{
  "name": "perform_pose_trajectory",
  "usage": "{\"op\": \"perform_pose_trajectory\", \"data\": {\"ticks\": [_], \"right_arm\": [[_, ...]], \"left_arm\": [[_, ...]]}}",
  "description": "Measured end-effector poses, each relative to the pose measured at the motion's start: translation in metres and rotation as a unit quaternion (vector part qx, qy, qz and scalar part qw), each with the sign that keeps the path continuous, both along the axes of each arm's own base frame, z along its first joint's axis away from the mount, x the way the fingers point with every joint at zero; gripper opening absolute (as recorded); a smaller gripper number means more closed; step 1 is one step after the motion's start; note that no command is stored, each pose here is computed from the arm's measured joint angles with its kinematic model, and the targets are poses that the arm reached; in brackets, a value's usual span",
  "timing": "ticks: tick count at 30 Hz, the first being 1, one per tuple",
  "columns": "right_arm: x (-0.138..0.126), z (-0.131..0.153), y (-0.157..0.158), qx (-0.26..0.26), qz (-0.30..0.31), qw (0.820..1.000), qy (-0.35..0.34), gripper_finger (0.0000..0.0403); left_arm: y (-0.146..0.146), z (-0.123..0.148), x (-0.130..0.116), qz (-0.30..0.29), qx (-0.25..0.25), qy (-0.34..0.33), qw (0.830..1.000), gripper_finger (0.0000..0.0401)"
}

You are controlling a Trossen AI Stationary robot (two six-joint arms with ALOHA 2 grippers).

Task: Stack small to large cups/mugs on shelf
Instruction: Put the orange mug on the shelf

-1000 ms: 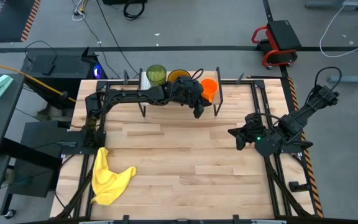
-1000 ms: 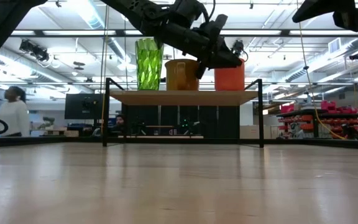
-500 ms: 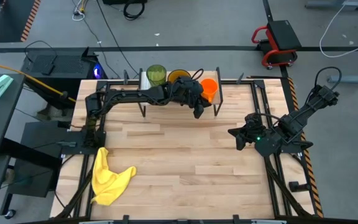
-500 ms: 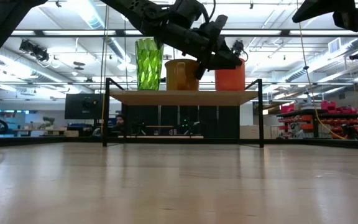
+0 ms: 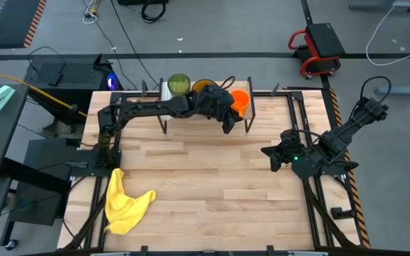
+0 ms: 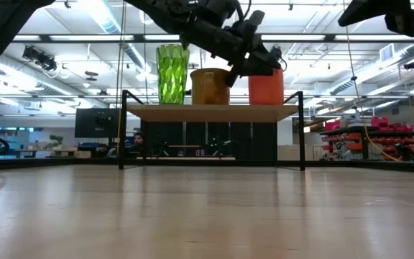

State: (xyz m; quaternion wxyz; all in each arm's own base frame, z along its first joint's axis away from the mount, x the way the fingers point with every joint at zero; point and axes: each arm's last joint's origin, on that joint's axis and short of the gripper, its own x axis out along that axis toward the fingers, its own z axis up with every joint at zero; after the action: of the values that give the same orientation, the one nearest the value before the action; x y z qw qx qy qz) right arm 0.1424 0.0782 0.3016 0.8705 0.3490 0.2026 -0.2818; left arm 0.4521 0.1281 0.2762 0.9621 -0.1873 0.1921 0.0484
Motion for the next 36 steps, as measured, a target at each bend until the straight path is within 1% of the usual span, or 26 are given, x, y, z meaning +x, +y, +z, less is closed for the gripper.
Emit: {"op": "perform_pose_trajectory", "data": {"ticks": [6, 11, 19, 27, 32, 36], "right_arm": [[0.000, 0.000, 0.000, -0.005, 0.003, 1.000, 0.002, 0.0022], [0.000, 0.000, 0.000, -0.011, 0.005, 1.000, 0.003, 0.0022], [0.000, 0.000, 0.000, -0.011, 0.003, 1.000, 0.002, 0.0022], [0.000, 0.000, 0.000, -0.013, 0.003, 1.000, 0.002, 0.0022], [0.000, 0.000, 0.000, -0.013, 0.003, 1.000, 0.002, 0.0022], [0.000, 0.000, 0.000, -0.015, 0.004, 1.000, 0.002, 0.0022]], "left_arm": [[-0.005, 0.011, -0.001, 0.002, 0.008, 0.047, 0.999, 0.0103], [-0.007, 0.016, -0.001, 0.003, 0.016, 0.046, 0.999, 0.0103], [-0.016, 0.017, 0.002, -0.002, 0.010, 0.043, 0.999, 0.0100], [-0.023, 0.018, 0.003, 0.012, 0.021, 0.046, 0.999, 0.0094], [-0.023, 0.026, -0.001, 0.025, 0.028, 0.042, 0.998, 0.0095], [-0.024, 0.037, -0.008, 0.030, 0.031, 0.039, 0.998, 0.0092]]}}
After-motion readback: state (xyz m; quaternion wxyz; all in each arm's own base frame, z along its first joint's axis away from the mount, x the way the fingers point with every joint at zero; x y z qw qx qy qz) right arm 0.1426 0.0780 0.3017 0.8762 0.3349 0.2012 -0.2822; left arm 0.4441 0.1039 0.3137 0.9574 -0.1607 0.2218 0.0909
